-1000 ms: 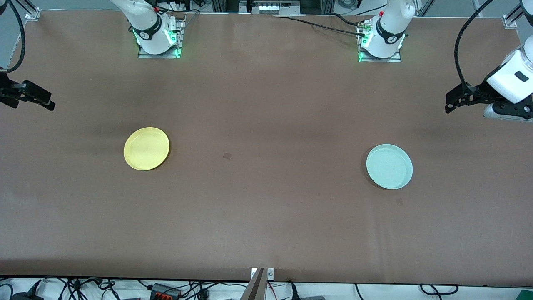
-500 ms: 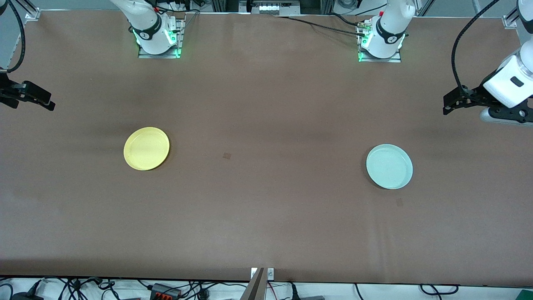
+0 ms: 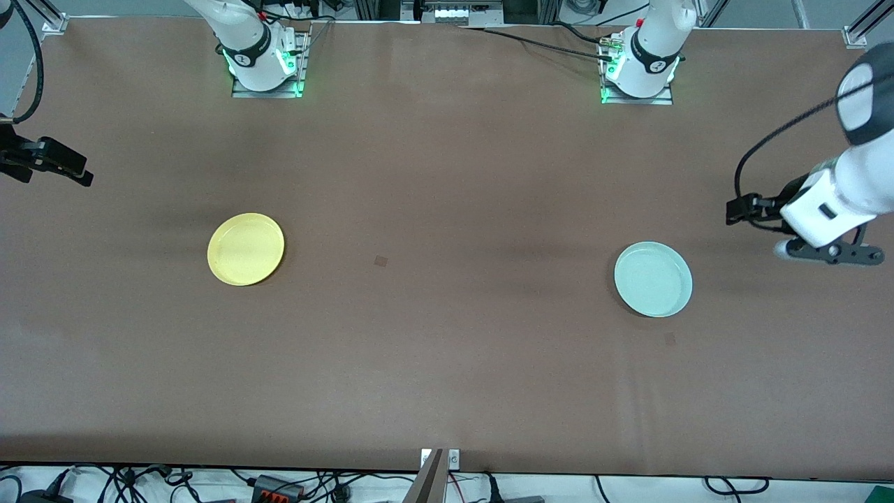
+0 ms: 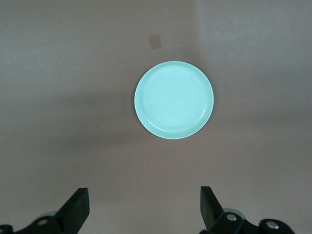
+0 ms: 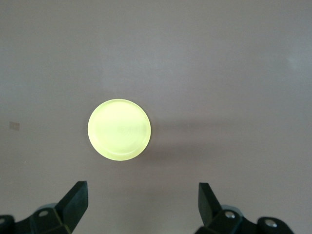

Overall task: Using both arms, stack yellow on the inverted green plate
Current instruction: 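Move the left gripper down to the green plate's rim and grasp it, then lift the green plate with the left gripper while the right gripper grasps the yellow plate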

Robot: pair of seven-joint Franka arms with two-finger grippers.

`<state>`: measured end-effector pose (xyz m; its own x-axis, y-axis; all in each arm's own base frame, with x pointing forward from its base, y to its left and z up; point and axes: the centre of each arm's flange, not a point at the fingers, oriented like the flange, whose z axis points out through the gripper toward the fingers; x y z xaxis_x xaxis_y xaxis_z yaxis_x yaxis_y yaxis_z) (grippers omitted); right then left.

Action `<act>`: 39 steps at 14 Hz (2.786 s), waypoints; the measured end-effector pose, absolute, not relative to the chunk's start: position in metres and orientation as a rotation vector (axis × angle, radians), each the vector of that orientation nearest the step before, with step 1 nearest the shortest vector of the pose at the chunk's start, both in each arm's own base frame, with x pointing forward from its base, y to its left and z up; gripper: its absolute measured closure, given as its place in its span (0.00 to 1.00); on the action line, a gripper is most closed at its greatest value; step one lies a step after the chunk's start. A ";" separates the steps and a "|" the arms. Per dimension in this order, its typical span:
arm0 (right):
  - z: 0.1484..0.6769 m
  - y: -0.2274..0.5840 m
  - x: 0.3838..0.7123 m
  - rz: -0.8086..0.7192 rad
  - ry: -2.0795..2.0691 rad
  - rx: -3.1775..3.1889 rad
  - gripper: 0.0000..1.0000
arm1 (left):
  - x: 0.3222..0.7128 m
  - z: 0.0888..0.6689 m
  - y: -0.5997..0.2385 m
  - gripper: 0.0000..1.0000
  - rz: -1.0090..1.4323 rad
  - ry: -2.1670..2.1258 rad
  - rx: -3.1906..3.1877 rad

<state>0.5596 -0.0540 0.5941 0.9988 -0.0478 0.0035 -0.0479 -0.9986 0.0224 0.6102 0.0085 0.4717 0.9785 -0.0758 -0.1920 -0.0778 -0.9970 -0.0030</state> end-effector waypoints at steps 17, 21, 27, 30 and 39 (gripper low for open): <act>0.580 -0.055 0.566 -0.028 -0.078 3.117 0.00 | 0.643 0.214 0.106 0.04 0.506 0.033 -3.344; 0.580 -0.056 0.567 -0.025 -0.080 3.117 0.00 | 0.646 0.194 0.105 0.15 0.459 0.105 -3.351; 0.580 -0.057 0.567 -0.022 -0.081 3.117 0.00 | 0.644 0.168 0.100 0.63 0.460 0.095 -3.439; 0.580 -0.057 0.567 -0.022 -0.081 3.117 0.00 | 0.643 0.166 0.100 0.82 0.465 0.111 -3.441; 0.580 -0.057 0.567 -0.023 -0.083 3.117 0.00 | 0.674 0.245 0.067 0.97 0.282 0.271 -3.357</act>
